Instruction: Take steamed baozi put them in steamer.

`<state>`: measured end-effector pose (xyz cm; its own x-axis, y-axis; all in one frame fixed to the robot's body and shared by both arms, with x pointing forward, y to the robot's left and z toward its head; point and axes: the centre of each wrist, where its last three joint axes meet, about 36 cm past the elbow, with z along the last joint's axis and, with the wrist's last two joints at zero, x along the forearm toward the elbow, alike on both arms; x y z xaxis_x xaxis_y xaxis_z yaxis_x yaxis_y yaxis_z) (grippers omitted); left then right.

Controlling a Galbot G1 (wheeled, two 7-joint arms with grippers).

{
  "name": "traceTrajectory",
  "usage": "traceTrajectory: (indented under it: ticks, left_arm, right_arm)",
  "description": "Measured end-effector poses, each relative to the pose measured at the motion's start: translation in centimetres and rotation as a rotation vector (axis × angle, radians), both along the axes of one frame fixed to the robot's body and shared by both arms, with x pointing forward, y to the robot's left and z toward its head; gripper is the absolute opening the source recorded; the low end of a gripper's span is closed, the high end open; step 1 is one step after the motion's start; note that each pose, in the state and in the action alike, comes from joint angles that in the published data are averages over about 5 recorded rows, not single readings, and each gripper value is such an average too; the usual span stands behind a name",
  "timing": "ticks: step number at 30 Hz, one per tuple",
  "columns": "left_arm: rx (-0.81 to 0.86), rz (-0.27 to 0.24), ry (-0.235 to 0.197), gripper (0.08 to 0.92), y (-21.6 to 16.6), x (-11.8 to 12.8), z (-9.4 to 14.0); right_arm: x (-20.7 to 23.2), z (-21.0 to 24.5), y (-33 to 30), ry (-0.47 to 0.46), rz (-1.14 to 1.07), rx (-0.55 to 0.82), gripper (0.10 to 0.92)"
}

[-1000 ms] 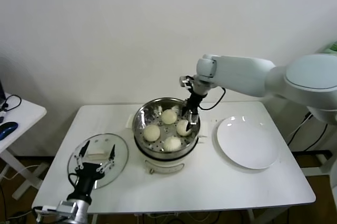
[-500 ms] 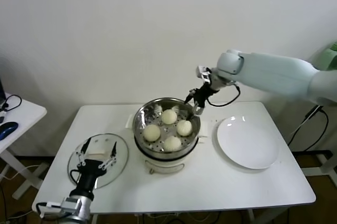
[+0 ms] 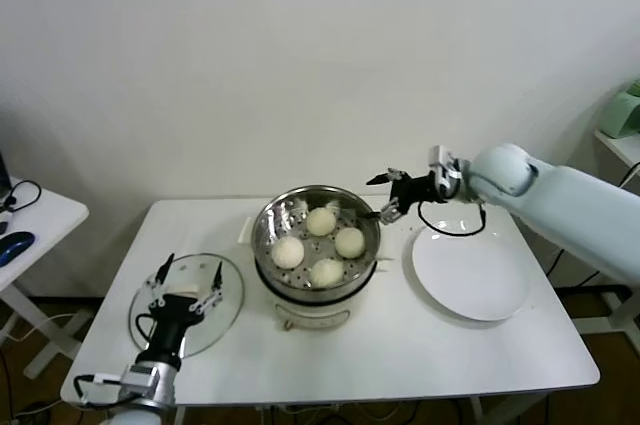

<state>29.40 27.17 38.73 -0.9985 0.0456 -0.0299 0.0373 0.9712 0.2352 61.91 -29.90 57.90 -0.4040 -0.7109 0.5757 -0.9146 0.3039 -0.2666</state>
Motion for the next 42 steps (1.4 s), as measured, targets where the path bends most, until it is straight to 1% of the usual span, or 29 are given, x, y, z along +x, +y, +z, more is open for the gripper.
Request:
traceTrajectory:
  ticks: [6, 13, 23, 27, 32, 42]
  left_arm:
    - [0.002, 0.005, -0.006, 0.823, 0.2, 0.2, 0.1]
    - [0.002, 0.008, 0.000, 0.823, 0.7, 0.4, 0.0]
    - [0.002, -0.012, 0.004, 0.823, 1.3, 0.1, 0.3]
    - [0.009, -0.030, 0.009, 0.823, 1.6, -0.2, 0.3]
    - [0.005, -0.032, 0.019, 0.823, 1.8, -0.7, 0.1]
    - [-0.035, -0.030, 0.031, 0.823, 1.5, -1.5, -0.4]
  right_arm:
    - [-3.6, -2.8, -1.9, -0.100, -0.105, 0.144, 0.823]
    - [-7.8, -6.1, -2.9, -0.213, -0.230, 0.325, 0.823]
    - [-14.7, -11.7, -3.3, -0.341, -0.476, 0.574, 0.823]
    - [-17.9, -14.8, -3.1, -0.351, -0.591, 0.637, 0.823]
    - [-22.1, -18.3, -2.1, -0.338, -0.699, 0.684, 0.823]
    - [-28.4, -22.0, -0.4, -0.314, -0.850, 0.736, 0.823]
